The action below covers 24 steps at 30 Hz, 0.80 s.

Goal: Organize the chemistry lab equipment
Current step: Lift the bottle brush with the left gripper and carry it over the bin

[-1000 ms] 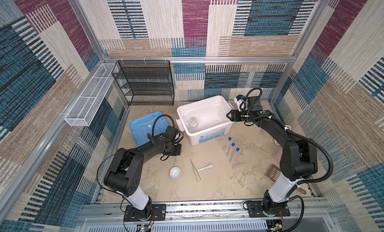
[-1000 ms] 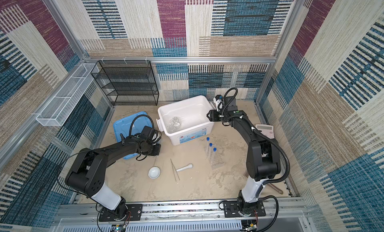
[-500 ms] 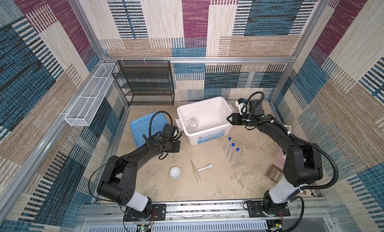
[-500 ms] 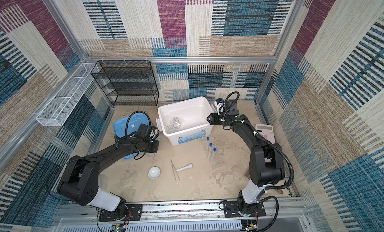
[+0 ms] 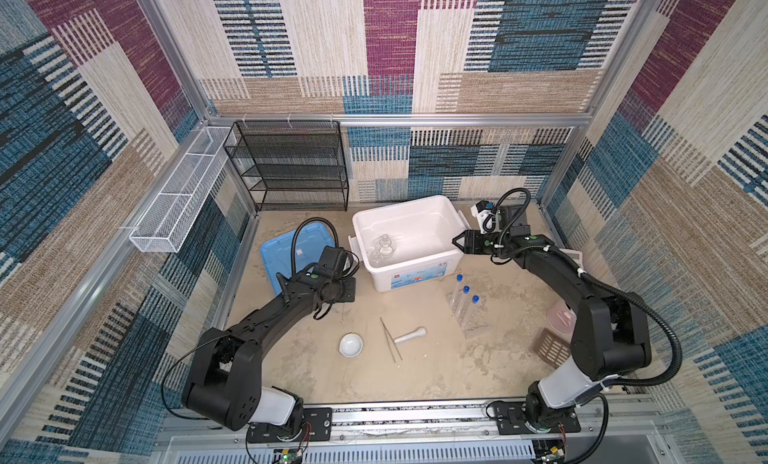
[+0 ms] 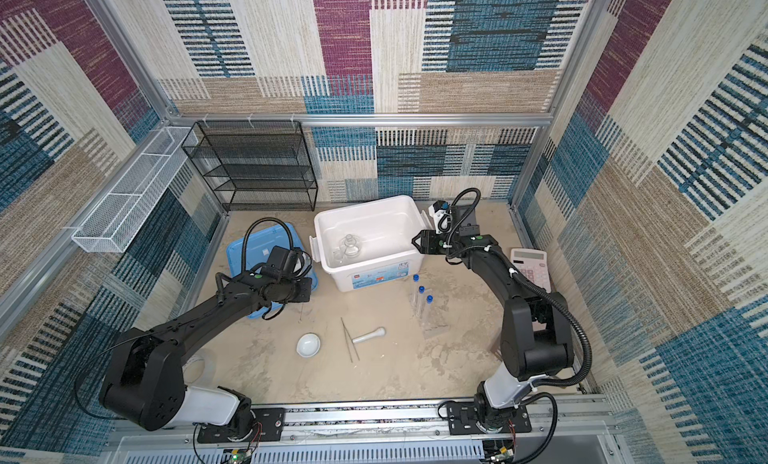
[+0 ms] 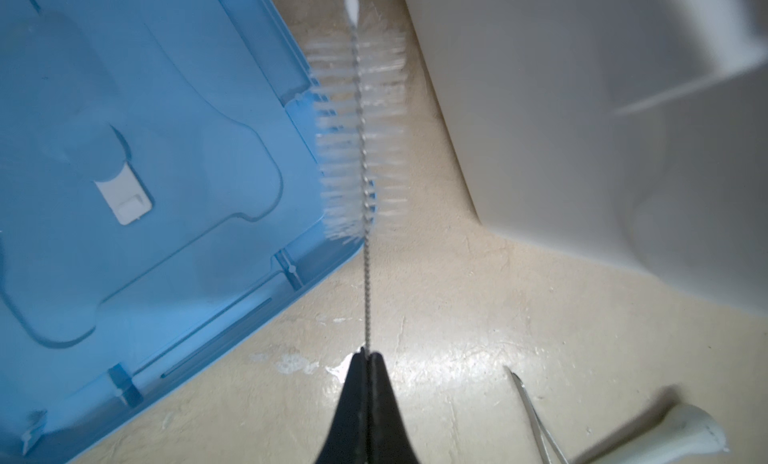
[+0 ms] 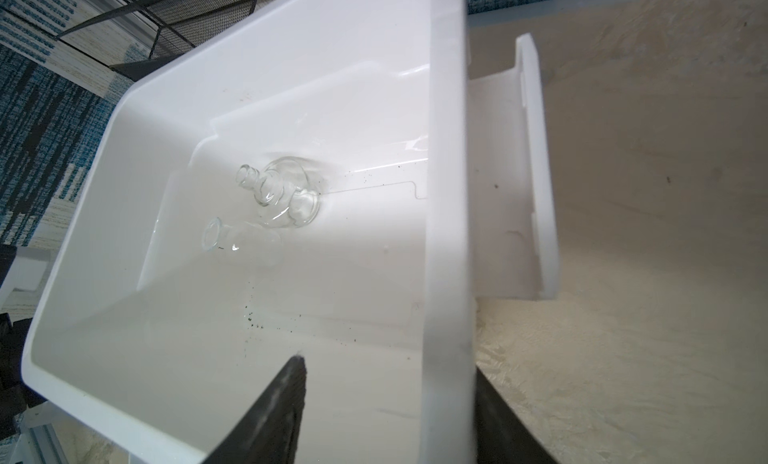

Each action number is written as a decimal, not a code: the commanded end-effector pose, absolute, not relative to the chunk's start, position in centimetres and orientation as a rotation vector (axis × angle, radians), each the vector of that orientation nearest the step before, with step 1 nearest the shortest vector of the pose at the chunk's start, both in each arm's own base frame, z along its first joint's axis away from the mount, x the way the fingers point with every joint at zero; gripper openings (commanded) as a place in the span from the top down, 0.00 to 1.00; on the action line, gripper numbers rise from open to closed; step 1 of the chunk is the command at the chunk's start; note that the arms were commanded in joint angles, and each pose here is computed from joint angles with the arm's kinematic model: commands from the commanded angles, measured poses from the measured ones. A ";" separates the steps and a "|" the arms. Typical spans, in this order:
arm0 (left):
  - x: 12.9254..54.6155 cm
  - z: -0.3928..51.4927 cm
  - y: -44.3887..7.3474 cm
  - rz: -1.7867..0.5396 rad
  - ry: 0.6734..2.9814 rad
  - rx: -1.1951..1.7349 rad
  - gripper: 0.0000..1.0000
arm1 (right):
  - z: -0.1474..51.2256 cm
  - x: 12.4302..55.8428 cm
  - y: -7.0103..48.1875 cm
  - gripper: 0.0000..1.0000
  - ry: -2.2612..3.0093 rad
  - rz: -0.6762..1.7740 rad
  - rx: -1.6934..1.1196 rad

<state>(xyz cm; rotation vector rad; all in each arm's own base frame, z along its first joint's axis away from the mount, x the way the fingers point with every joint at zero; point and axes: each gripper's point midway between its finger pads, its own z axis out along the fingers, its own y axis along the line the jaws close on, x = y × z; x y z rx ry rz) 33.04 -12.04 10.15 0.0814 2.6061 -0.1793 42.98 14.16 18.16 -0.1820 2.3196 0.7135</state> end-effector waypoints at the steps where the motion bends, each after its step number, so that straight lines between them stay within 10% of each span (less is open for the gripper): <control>1: 33.2 11.1 -10.8 -0.126 2.581 0.009 0.96 | 19.3 42.8 15.0 0.41 2.273 0.773 -0.196; 24: 37.2 24.0 -9.0 -0.094 2.286 0.033 0.94 | 19.2 41.6 17.0 0.42 2.266 0.868 -0.263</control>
